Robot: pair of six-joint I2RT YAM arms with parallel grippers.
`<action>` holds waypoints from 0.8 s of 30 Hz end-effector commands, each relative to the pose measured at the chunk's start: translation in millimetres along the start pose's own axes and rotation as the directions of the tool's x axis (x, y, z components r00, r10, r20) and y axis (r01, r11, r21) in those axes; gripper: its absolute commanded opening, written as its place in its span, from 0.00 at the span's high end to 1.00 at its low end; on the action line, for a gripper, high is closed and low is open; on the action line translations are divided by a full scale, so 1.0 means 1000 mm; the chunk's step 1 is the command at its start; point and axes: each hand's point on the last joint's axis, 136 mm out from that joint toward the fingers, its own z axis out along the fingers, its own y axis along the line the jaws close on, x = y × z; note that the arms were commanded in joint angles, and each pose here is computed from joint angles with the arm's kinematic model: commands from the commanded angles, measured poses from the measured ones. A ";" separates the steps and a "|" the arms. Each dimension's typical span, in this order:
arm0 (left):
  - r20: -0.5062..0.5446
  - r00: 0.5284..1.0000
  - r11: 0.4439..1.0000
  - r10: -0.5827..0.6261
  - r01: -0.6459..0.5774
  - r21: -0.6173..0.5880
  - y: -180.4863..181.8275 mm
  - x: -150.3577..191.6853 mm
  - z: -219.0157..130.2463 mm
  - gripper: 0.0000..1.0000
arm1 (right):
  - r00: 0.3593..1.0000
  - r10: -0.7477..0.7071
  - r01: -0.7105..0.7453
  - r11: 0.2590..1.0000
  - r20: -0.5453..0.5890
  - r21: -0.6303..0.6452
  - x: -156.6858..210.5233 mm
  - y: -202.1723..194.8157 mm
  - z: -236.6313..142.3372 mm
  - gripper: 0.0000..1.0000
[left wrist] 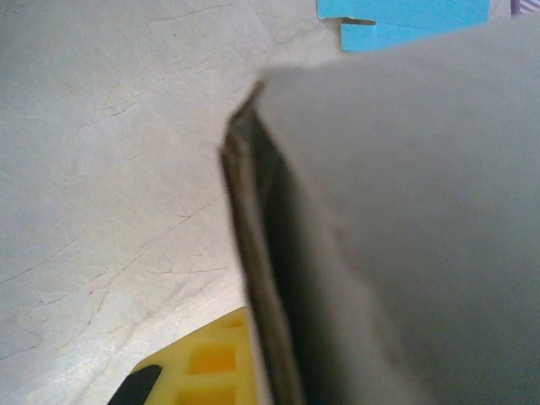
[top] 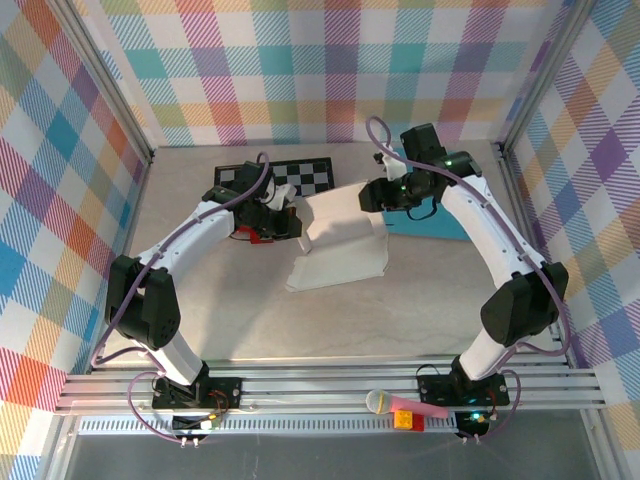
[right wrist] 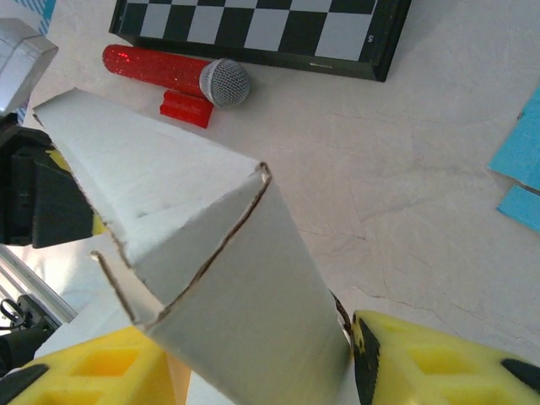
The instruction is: Fold the paper box
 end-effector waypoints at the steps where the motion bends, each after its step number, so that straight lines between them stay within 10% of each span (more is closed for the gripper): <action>1: 0.009 0.999 0.999 0.032 -0.032 0.038 -0.017 -0.007 -0.005 1.00 | 0.999 -0.044 0.045 0.999 0.019 -0.011 0.002 0.004 -0.004 0.53; 13: 0.009 0.999 0.999 0.034 -0.034 0.038 -0.017 -0.007 -0.005 1.00 | 0.997 -0.070 0.067 0.994 0.030 0.092 0.005 -0.012 -0.007 0.71; 24: 0.008 0.999 0.998 0.036 -0.036 0.046 -0.021 -0.010 -0.004 1.00 | 0.993 -0.113 0.108 0.880 -0.018 0.463 0.006 -0.051 -0.006 0.93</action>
